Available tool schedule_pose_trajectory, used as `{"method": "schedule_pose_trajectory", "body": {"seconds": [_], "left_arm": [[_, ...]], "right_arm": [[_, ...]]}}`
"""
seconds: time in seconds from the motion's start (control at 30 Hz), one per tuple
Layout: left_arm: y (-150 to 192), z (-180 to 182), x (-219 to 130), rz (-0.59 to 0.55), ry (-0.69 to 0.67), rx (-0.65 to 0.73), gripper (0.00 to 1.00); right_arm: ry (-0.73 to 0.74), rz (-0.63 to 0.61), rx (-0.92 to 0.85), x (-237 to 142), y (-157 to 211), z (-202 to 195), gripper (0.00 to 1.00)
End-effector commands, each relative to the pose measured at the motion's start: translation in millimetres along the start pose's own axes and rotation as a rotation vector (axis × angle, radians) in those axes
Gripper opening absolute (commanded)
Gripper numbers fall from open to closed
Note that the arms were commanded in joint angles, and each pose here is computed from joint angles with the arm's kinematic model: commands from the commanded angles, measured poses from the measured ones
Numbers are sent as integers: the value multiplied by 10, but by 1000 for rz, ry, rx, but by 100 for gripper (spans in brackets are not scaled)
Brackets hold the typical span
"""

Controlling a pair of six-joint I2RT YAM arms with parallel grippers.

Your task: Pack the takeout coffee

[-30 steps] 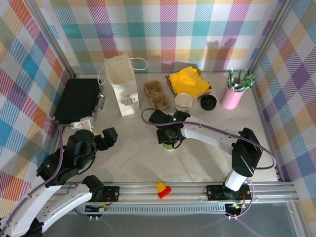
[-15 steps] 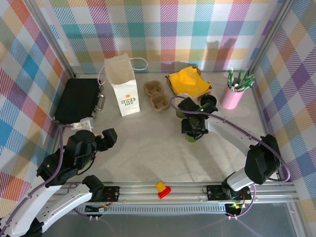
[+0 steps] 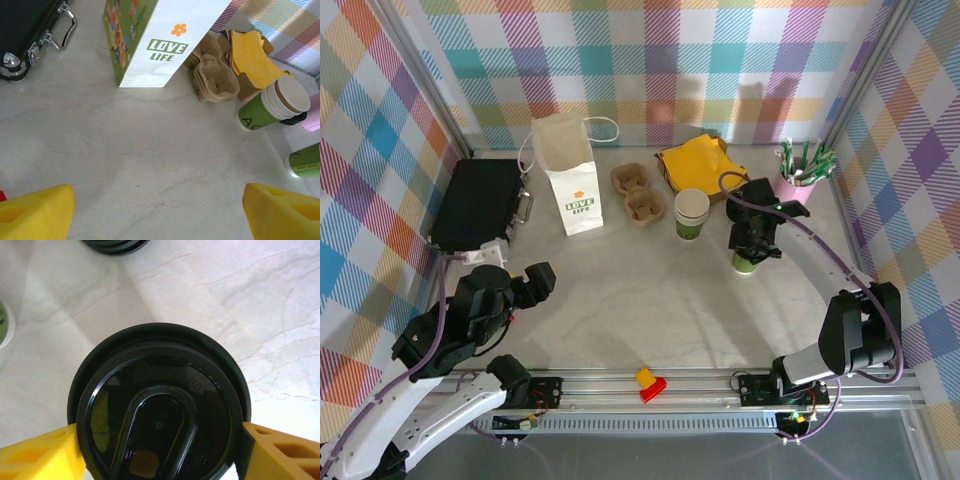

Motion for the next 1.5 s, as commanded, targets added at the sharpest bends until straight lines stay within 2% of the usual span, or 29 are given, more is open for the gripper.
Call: {"method": "schedule_pose_trajectory", "body": {"seconds": [0.0, 0.53, 0.93, 1.1, 1.33, 1.47], "left_arm": [[-42, 35, -89, -20, -3, -18, 86], [-60, 105, -181, -35, -12, -25, 86], [-67, 100, -183, -39, -9, -23, 87], [-86, 77, -190, -40, -4, -22, 87], [-120, 37, -214, -42, 11, -24, 87], [-138, -42, -198, -30, 43, -28, 87]], "right_arm": [[-23, -5, 4, 59, -115, -106, 73], [82, -16, 131, 318, -558, -695, 75], [86, -24, 168, 268, -676, -776, 82], [73, -57, 170, 74, -726, -781, 85], [52, -135, 147, -423, -789, -801, 88], [-50, -196, 154, -749, -740, -732, 89]]}}
Point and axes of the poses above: each hand's point on the last joint's axis, 136 mm out from that joint toward the fingers, its own x axis out along the fingers, its own z axis along the line the jaws close on, y = z × x, the point moved 7 cm from there along -x, back along the fingers, and after that the axes turned 7 degrees about -x, right-handed, at the moved point
